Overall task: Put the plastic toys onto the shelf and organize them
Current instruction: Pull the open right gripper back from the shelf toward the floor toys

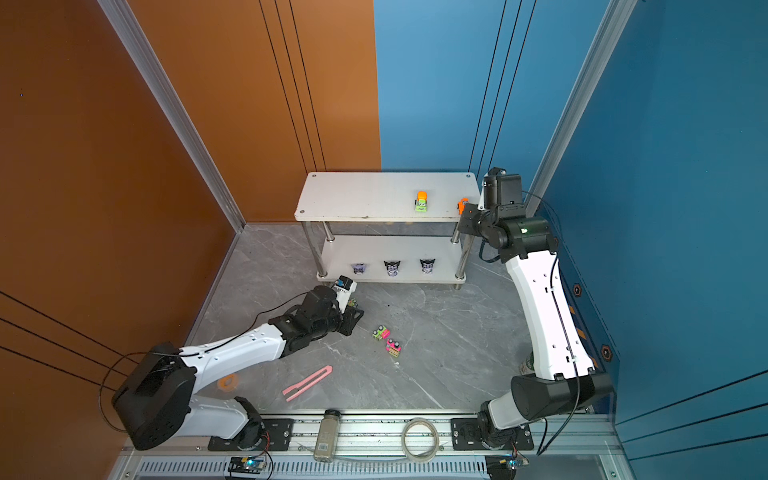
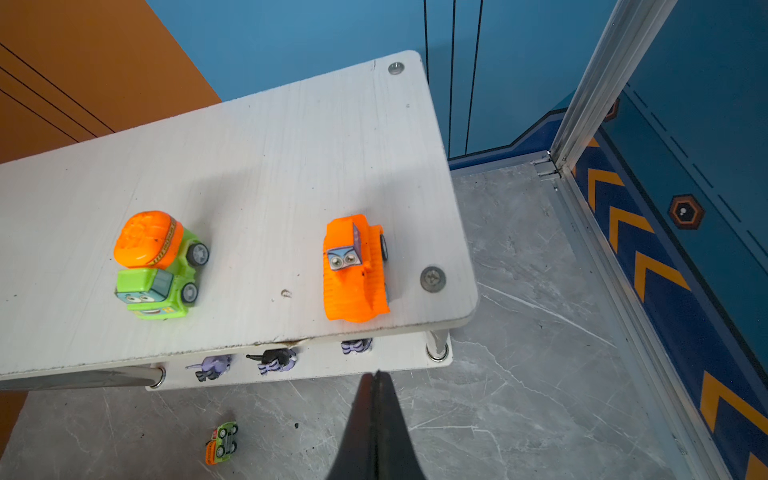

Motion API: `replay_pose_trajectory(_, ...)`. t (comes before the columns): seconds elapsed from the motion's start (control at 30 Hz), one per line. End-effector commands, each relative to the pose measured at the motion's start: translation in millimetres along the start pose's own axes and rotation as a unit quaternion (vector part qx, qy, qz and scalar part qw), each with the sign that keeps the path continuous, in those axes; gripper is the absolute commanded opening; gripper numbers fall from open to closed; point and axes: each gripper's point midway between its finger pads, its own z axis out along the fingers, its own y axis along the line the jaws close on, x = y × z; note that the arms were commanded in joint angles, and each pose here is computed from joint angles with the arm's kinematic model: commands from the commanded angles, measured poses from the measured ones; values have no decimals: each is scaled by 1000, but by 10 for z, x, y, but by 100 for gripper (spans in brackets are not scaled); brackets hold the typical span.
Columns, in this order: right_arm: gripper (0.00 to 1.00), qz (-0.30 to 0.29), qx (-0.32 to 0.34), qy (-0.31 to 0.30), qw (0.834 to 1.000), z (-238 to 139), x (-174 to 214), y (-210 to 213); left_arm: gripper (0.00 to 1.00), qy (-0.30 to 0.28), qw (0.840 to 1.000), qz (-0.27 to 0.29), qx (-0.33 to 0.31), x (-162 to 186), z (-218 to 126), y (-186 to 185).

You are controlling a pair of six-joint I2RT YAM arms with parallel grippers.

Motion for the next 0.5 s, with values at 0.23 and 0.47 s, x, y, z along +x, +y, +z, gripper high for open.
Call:
replay_pose_trajectory(0.23,0,19,-24,6,1000,137,-68,72,28,-10,1000,-1,-2,-141,-30,-53)
replay_pose_trajectory(0.47,0,20,-23,0,1000,175,-150,71,27,-10,1000,0,0,-138,-29,-69)
